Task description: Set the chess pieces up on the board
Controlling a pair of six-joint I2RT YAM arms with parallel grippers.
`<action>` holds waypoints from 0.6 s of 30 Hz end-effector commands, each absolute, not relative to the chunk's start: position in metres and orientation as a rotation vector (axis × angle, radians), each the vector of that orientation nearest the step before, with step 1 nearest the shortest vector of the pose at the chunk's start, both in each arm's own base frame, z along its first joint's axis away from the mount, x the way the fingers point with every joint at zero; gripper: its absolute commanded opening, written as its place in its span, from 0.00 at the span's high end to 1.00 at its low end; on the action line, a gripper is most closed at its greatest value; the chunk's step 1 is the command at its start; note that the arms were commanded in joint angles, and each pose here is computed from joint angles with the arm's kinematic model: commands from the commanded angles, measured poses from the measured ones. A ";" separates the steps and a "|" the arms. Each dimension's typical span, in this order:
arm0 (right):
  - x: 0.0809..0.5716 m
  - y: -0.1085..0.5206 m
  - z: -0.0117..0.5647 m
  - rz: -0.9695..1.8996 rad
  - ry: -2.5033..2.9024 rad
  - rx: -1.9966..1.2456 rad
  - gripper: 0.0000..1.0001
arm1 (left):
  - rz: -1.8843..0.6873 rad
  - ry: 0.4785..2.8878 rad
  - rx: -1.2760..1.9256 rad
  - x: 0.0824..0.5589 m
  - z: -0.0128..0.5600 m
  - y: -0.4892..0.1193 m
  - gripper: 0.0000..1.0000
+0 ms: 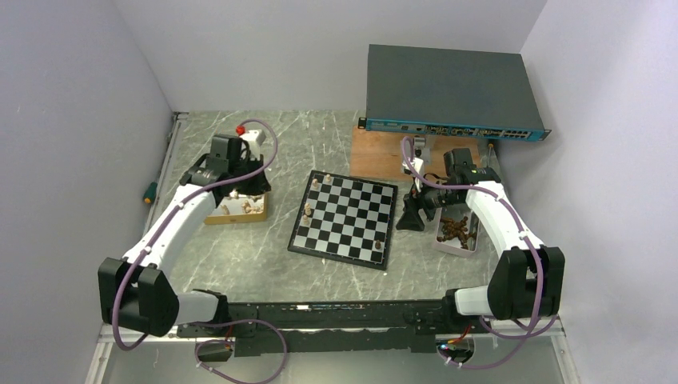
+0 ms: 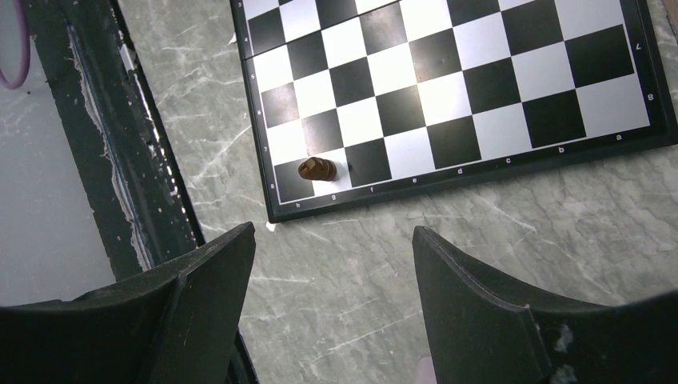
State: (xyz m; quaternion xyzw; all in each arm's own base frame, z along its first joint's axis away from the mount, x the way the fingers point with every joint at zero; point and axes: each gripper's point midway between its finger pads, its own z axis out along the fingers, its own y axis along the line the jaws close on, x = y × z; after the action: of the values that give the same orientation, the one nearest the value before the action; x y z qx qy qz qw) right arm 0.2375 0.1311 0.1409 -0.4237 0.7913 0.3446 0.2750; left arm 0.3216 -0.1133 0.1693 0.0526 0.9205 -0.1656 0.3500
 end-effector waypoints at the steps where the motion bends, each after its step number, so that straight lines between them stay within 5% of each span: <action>1: 0.241 0.136 0.161 0.925 2.033 -1.161 0.25 | -0.537 2.276 0.220 0.337 0.201 -0.151 1.00; 18: 0.240 0.136 0.161 0.920 2.027 -1.164 0.25 | -0.654 2.300 0.324 0.354 0.186 -0.230 1.00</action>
State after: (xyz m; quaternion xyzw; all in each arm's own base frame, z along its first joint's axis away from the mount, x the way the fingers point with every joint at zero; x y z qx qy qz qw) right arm 0.2370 0.1313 0.1444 -0.4261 0.7886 0.3427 0.2813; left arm 0.3401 -0.2082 0.1680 0.1193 0.9072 -0.2270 0.3335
